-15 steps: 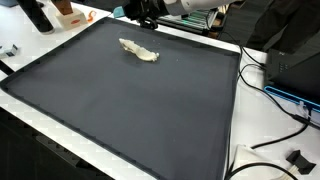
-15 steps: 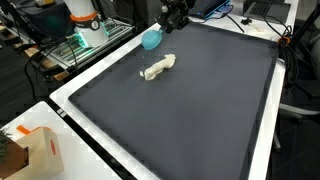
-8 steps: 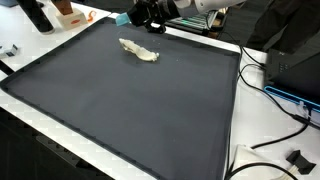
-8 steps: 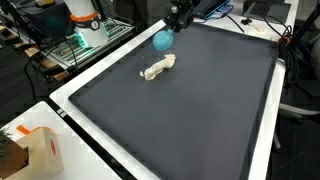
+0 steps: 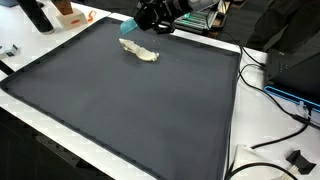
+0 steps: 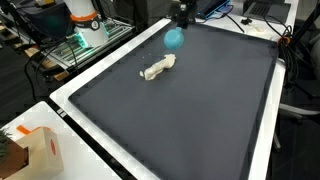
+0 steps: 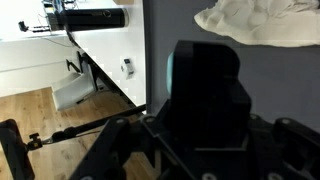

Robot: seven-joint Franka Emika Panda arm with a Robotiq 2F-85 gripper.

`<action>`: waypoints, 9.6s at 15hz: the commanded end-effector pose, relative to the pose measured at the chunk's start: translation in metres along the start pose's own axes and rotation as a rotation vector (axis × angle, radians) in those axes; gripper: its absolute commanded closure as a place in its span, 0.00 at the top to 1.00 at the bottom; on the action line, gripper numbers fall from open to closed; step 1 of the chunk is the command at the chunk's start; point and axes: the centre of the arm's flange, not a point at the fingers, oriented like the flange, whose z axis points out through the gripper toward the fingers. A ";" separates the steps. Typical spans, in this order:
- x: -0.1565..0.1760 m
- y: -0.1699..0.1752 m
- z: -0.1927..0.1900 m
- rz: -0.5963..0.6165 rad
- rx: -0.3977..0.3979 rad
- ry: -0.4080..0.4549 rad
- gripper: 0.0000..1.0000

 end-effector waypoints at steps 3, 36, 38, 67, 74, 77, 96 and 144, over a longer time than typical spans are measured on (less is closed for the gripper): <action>-0.020 0.030 -0.015 -0.085 0.148 0.117 0.25; -0.059 0.154 0.116 0.155 1.419 0.059 0.25; -0.066 0.155 0.129 0.177 1.471 0.029 0.25; -0.134 0.178 0.213 0.489 1.721 -0.080 0.25; -0.154 0.189 0.207 0.596 1.767 -0.033 0.25; -0.165 0.195 0.200 0.635 1.769 -0.046 0.25; -0.174 0.228 0.158 1.060 1.628 -0.319 0.50; -0.202 0.091 0.357 1.018 1.760 -0.219 0.25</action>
